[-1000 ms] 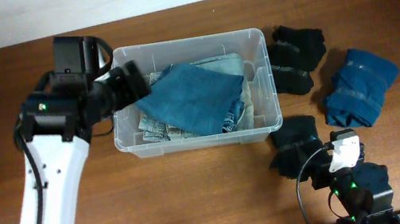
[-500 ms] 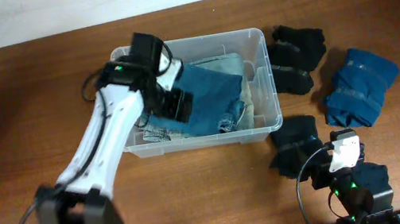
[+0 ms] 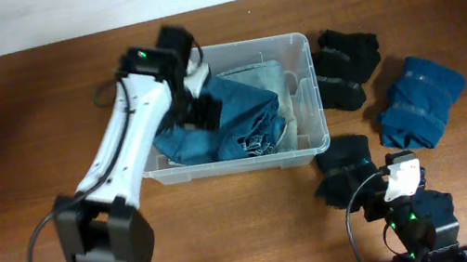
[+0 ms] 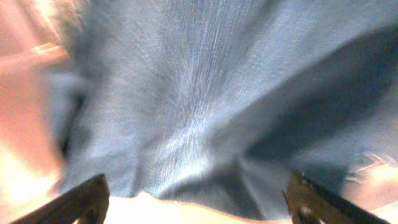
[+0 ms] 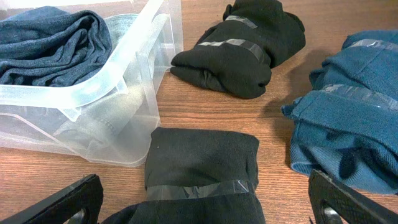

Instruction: Pack container

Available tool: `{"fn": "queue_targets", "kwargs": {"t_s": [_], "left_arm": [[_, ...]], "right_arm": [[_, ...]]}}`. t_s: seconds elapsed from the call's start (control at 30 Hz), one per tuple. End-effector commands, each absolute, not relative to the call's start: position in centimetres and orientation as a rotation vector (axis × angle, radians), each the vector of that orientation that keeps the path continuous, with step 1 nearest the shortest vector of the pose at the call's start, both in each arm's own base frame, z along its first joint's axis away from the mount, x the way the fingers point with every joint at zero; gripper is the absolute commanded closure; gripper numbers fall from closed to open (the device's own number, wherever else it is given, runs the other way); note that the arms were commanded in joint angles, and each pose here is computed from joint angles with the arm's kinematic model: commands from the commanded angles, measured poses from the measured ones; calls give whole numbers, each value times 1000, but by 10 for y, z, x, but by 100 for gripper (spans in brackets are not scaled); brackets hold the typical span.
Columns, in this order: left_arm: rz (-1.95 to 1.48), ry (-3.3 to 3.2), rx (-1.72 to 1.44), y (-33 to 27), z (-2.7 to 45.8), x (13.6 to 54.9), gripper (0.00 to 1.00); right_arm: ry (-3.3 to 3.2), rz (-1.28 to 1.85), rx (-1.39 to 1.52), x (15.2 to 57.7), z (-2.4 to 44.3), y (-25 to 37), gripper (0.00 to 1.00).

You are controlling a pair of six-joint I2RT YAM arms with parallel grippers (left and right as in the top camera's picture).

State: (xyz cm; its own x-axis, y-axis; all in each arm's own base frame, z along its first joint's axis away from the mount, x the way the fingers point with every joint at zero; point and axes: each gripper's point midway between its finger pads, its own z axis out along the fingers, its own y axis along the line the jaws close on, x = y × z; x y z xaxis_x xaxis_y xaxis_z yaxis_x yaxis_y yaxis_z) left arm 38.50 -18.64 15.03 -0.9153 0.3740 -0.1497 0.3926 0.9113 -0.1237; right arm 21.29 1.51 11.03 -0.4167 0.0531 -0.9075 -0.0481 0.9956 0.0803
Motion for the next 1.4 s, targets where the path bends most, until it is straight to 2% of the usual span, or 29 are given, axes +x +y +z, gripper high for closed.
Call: {"fn": "queue_targets", "kwargs": {"t_s": [0.0, 0.07, 0.2, 0.3, 0.43, 0.53, 0.67, 0.83, 0.93, 1.03, 1.17, 1.37], "left_arm": [[-220, 2657, 360, -159, 284, 397, 4], [-196, 2567, 212, -131, 331, 393, 3], [-162, 2475, -4, -81, 377, 377, 1], [-126, 2442, -128, -42, 394, 360, 1], [-61, 2447, -295, 7, 400, 332, 1], [-29, 2439, -356, 27, 401, 325, 1], [-14, 2434, -397, 38, 401, 325, 1], [-15, 2433, -399, 38, 401, 324, 1], [-15, 2433, -399, 38, 401, 324, 1], [-15, 2433, -399, 38, 401, 324, 1], [-15, 2433, -399, 38, 401, 324, 1], [-15, 2433, -399, 38, 401, 324, 1]], "right_arm": [[1996, 104, 2, 213, 109, 14, 2], [1995, 104, 2, 213, 109, 14, 2], [1995, 104, 2, 213, 109, 14, 2], [1933, 136, -3, 219, 123, 18, 2], [1891, 544, -28, 211, 139, 67, 2], [1860, 665, -75, 206, 150, 83, 2], [1844, 648, -35, 204, 179, 78, 2], [1943, 331, 112, 210, 242, 32, 2], [2070, 204, 148, 221, 262, 16, 2], [2179, 222, 113, 243, 282, 23, 2], [2325, 209, 124, 273, 282, 21, 2], [2426, 211, 484, 320, 262, -38, 2]]}}
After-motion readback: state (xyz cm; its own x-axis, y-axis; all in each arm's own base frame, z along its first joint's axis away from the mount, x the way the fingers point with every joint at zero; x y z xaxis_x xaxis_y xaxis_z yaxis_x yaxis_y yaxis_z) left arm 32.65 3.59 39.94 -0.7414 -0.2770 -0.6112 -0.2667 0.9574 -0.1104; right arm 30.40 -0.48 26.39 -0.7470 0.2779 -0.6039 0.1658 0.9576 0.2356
